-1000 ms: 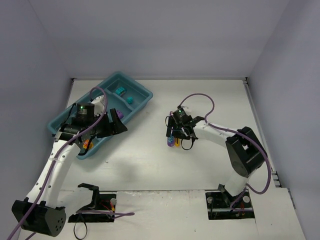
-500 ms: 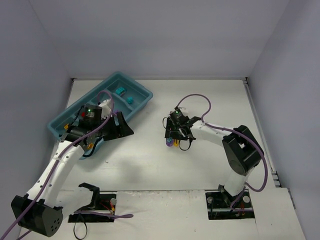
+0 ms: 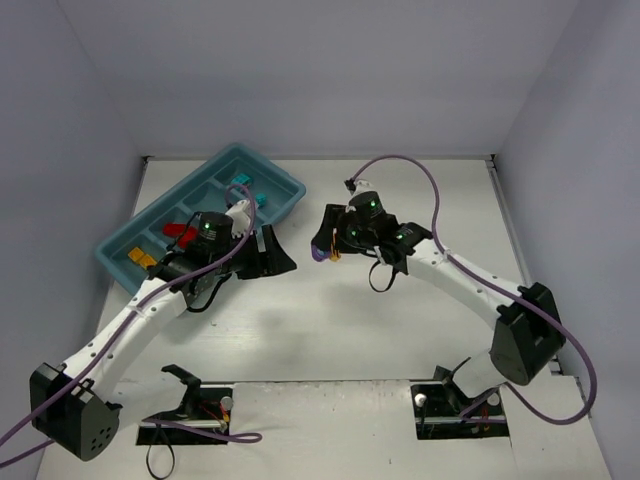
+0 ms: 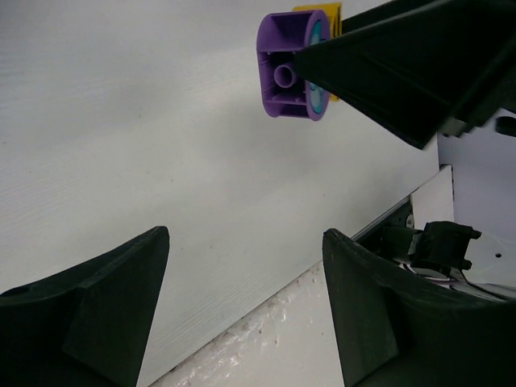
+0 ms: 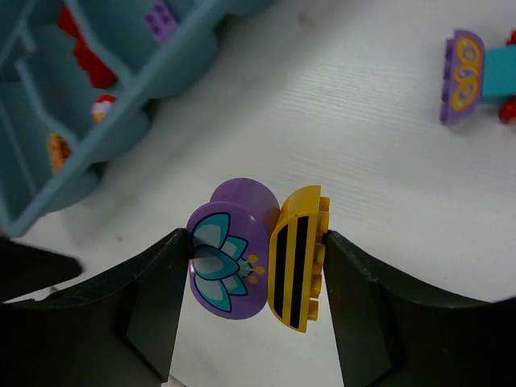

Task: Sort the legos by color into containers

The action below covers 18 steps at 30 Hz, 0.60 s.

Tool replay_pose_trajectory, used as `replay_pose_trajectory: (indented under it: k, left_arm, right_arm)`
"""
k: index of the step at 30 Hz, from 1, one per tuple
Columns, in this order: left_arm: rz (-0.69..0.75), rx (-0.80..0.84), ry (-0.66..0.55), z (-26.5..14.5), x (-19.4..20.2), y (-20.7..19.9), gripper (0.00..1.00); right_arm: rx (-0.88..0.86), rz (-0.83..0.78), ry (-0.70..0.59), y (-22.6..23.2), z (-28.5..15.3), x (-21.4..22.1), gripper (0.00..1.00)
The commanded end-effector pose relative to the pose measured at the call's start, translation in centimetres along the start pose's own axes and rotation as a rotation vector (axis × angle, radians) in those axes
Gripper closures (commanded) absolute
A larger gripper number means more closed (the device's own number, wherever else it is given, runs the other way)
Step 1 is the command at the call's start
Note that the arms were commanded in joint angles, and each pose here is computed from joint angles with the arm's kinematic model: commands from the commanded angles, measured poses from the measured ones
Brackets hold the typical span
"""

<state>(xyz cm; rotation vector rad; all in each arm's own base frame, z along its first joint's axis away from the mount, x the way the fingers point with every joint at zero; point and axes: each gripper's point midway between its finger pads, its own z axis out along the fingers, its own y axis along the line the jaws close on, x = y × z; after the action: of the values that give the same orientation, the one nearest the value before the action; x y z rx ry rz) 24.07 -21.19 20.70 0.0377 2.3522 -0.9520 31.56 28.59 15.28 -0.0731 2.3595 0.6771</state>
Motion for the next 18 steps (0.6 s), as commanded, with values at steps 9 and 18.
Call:
replay_pose_trajectory:
  k: [9,18]
  left_arm:
    - [0.098,0.180,-0.232,0.8,-4.9,-6.3,0.31]
    - [0.125,0.173,-0.355,1.5,-5.9,-8.1,0.31]
  right_arm:
    - [-0.345,-0.039,-0.188,7.7,-6.5,-5.3,1.00]
    - [-0.430,-0.013,-0.222,9.1,-8.2,-5.8,1.00]
